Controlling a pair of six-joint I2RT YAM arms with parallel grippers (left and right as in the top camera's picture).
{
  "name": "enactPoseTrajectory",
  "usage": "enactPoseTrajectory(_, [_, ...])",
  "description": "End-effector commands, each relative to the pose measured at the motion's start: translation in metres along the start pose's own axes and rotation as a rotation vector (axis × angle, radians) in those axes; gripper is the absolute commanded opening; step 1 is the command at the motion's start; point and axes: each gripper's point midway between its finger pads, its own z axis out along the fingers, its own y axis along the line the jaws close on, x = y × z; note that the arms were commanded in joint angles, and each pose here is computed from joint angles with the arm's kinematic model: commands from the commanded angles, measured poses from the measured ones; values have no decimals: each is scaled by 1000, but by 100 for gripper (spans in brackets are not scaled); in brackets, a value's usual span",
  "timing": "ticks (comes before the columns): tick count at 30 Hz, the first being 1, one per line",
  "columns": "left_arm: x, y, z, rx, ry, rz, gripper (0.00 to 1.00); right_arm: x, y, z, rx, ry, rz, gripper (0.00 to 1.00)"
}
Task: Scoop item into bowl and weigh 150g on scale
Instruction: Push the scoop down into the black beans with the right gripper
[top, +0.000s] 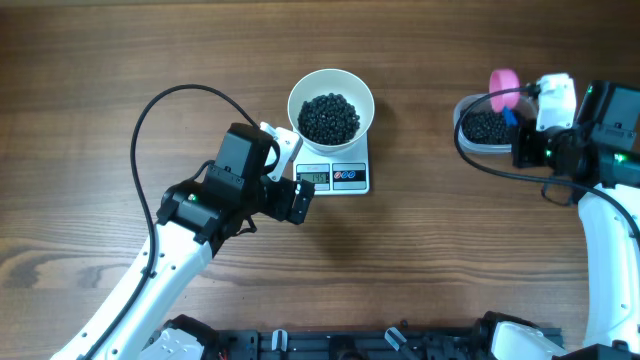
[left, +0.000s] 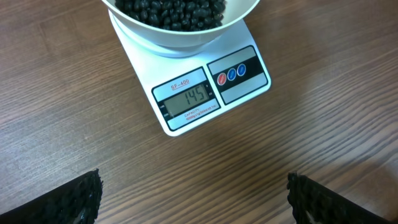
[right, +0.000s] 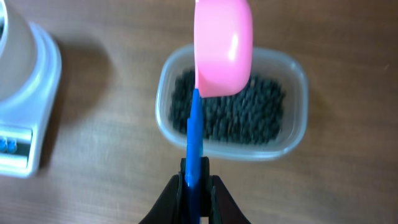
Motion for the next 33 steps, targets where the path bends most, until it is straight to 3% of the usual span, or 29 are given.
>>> enactPoseTrajectory(1, [-7, -1, -3, -5, -17, 3, 100, 10, -1, -2, 12, 39, -59, 4])
enactPoseTrajectory(20, [-7, -1, -3, -5, -17, 3, 100, 47, -24, 45, 61, 246, -28, 4])
enactPoseTrajectory(33, [-7, -1, -3, -5, -17, 3, 100, 45, 9, 60, -149, 222, 9, 4])
